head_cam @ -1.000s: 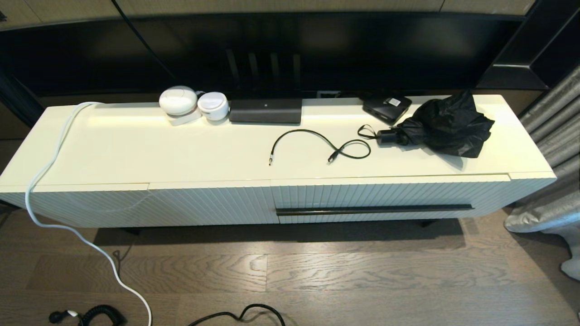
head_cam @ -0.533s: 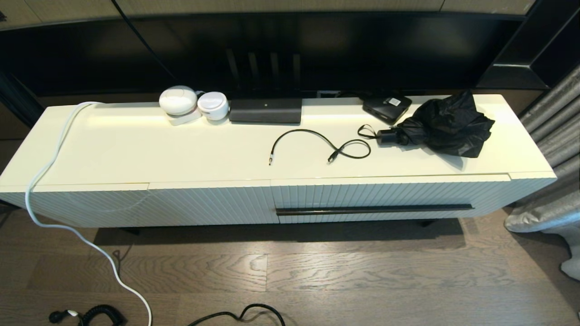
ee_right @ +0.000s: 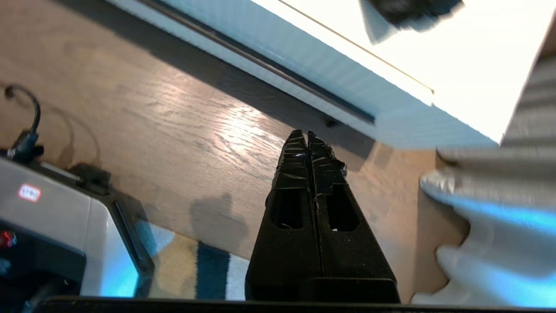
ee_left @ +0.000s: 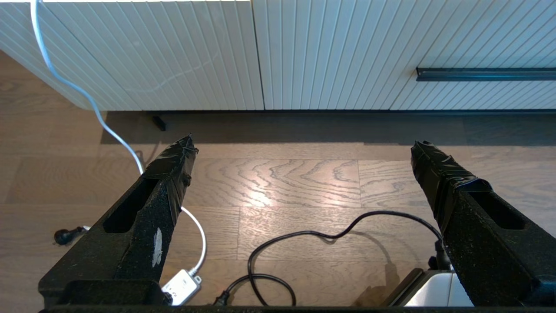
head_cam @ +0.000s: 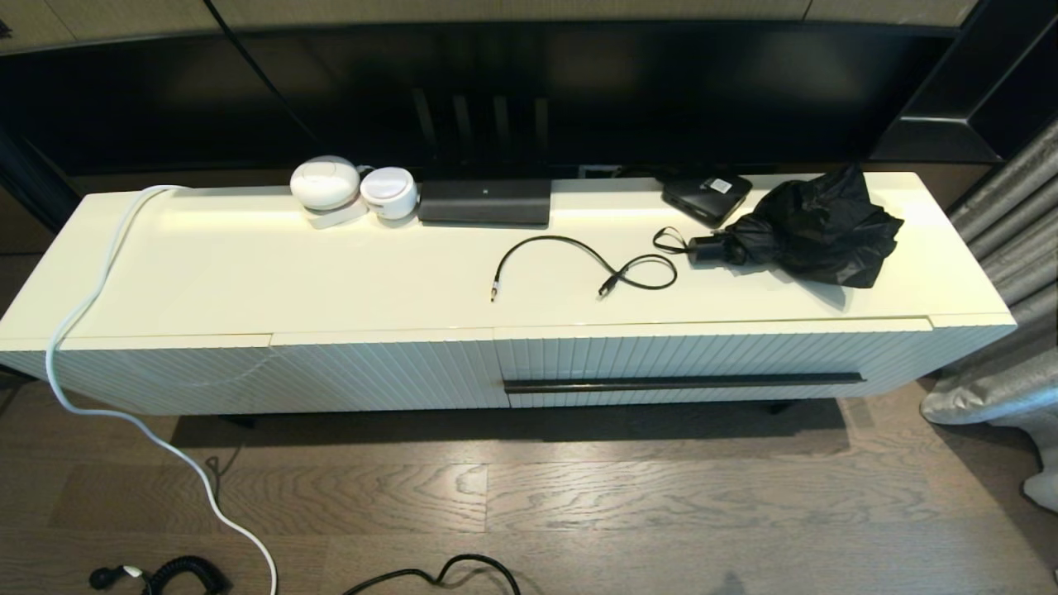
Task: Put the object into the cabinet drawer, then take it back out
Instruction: Open the drawer
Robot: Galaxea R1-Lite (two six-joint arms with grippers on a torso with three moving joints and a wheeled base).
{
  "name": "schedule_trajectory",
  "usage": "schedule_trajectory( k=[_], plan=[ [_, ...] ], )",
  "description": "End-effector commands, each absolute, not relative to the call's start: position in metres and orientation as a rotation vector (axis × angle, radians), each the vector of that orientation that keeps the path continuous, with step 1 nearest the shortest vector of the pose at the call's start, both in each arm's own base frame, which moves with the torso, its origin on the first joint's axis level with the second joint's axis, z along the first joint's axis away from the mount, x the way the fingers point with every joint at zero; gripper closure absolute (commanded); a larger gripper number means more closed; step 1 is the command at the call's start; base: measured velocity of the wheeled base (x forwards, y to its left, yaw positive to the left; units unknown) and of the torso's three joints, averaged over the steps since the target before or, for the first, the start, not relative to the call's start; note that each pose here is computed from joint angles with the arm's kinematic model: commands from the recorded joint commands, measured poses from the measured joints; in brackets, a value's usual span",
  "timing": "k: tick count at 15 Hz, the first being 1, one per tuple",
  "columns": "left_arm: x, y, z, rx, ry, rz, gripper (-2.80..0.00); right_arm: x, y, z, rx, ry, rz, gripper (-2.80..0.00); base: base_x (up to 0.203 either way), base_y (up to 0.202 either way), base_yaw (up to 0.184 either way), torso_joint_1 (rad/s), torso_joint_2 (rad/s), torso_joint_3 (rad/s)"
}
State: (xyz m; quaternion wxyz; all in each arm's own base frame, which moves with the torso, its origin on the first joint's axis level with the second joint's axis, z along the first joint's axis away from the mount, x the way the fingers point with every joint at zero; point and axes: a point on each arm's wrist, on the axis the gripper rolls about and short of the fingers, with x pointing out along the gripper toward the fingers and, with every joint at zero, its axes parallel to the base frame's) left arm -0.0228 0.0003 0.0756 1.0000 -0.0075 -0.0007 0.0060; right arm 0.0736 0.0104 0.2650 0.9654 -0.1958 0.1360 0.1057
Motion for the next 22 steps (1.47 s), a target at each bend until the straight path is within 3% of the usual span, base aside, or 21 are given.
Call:
schedule_trajectory(
  k=[1,6,13,22],
  plan=[
    [-0.023,0.000,0.076,-0.015,-0.002,0.012,-2.80,0.114,0.024,0.267,-0.442,0.361,0.306,0.00,0.000,0.000,0.000,0.000,0.00,0.000],
    [-0.023,0.000,0.076,-0.015,-0.002,0.012,-2.80,0.153,0.064,0.247,-0.655,0.453,0.487,0.00,0.000,0.000,0.000,0.000,0.00,0.000],
    [-0.023,0.000,0.076,-0.015,-0.002,0.012,-2.80,0.197,0.072,0.199,-1.092,0.582,0.655,0.00,0.000,0.000,0.000,0.000,0.00,0.000],
    [-0.023,0.000,0.076,-0.015,-0.002,0.012,-2.80,0.267,0.096,0.161,-1.326,0.458,0.719,0.00,0.000,0.000,0.000,0.000,0.00,0.000]
  ],
)
